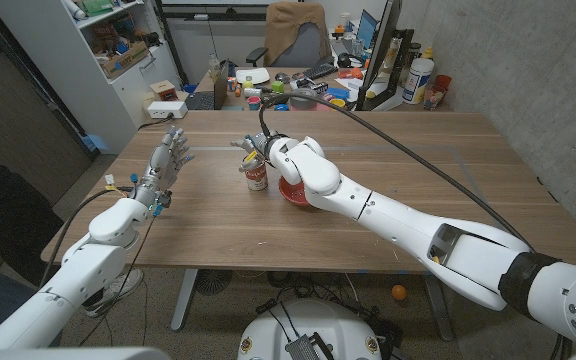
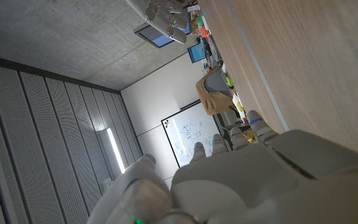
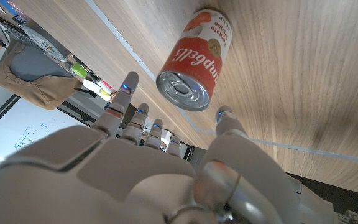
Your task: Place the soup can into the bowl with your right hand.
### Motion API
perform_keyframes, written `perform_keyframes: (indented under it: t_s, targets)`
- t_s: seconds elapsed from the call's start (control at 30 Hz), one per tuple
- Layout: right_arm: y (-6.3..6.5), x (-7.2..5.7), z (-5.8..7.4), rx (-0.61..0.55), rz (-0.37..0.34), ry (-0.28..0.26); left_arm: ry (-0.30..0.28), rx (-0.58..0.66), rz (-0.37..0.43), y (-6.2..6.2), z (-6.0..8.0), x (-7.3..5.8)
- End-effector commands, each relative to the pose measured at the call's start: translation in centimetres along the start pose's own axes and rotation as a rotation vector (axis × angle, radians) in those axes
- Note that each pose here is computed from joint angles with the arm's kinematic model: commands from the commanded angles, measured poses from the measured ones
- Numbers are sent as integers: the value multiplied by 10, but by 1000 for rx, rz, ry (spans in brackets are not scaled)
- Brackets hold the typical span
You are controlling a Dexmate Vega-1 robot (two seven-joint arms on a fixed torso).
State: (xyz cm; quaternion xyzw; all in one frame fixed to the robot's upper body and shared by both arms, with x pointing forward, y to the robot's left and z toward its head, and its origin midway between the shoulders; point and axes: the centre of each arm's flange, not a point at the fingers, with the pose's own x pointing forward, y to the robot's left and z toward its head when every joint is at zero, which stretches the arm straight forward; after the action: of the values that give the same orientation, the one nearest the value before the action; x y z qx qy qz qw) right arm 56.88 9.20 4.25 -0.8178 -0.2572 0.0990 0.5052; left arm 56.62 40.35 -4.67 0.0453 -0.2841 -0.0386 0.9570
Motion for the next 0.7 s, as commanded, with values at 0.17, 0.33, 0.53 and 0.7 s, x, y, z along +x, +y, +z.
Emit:
perform_keyframes:
  t_s: [0.17, 0.33, 0.53, 0.7]
  targets:
    - [14, 12, 14, -80, 105, -15, 19, -6, -5, -1, -5, -1]
    - [14, 16, 18, -106, 125, -20, 23, -6, 1, 0, -6, -2]
    - [14, 20, 23, -137, 140, -25, 27, -8, 0, 0, -7, -2]
    - [14, 23, 23, -162, 160, -18, 25, -7, -3, -1, -8, 0]
